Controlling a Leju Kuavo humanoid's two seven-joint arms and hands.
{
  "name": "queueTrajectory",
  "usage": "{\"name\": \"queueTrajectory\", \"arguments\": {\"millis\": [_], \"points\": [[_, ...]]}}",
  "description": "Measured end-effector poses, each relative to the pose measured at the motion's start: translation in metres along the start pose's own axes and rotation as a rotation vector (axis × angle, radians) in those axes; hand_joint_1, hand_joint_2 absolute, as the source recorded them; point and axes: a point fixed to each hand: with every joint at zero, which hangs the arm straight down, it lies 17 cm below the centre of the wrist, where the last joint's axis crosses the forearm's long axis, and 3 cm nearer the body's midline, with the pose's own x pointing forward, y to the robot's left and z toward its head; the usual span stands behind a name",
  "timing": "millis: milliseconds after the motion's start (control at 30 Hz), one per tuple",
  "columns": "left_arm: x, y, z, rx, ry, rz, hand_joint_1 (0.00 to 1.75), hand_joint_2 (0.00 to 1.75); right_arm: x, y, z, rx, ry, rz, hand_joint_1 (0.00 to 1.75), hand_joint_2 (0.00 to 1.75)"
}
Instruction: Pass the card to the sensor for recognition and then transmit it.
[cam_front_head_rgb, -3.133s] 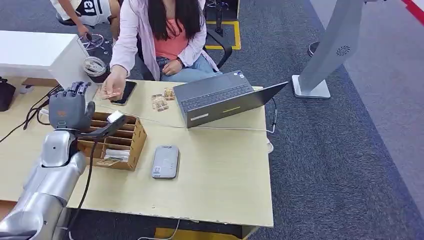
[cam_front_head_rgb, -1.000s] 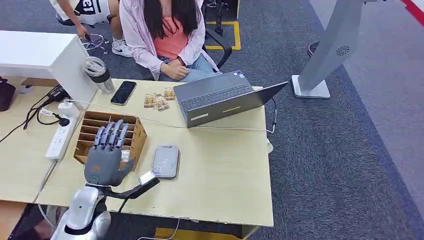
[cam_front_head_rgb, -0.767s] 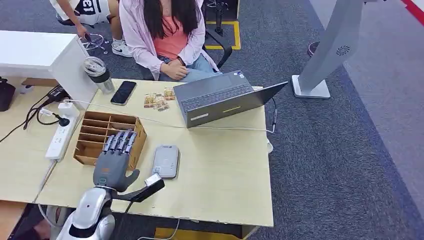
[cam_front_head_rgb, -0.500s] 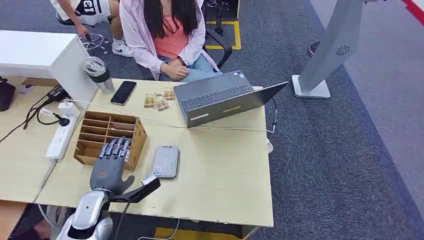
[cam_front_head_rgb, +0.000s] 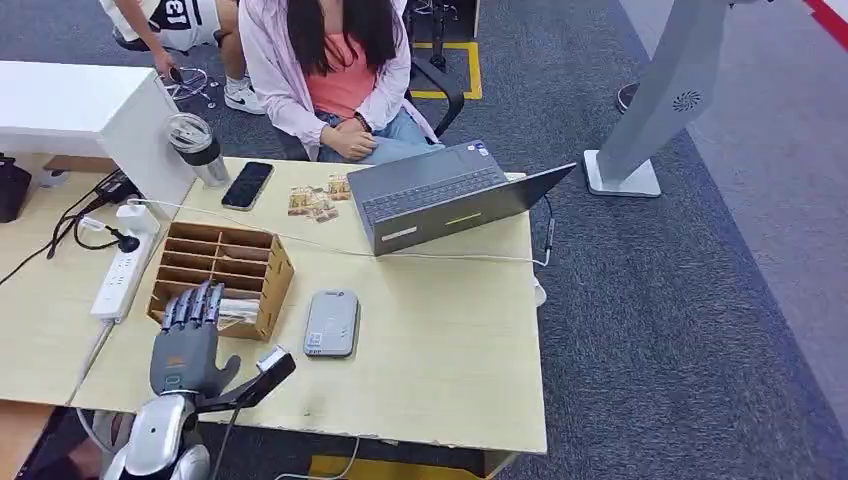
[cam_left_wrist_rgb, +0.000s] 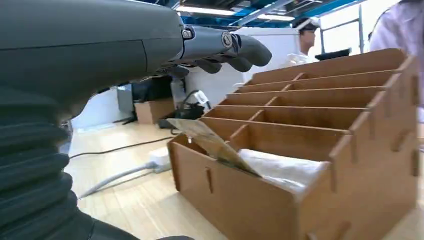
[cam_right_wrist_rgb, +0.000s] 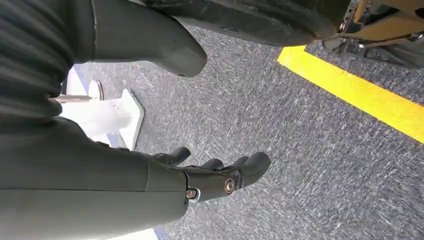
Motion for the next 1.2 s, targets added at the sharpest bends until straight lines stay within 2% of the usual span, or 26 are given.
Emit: {"name": "queueTrajectory", "arguments": {"millis": [300,567,1200], "points": [[-0.012,0.001,-0.001,0.005,0.03,0.0,0.0,1.75,0.0,0.0,0.0,-0.001,-0.003,0.01,0.0,1.75],[-0.027,0.014,-0.001,0.074,0.055,0.012,0.0,1.75,0.001,0.0,0.0,-0.002,-0.005,0.018,0.0,1.75],[-0.06,0.028,-0.012,0.142,0.112,0.02,0.0,1.75,0.003,-0.001,0.0,-0.007,-0.017,0.075,0.0,1.75]]}}
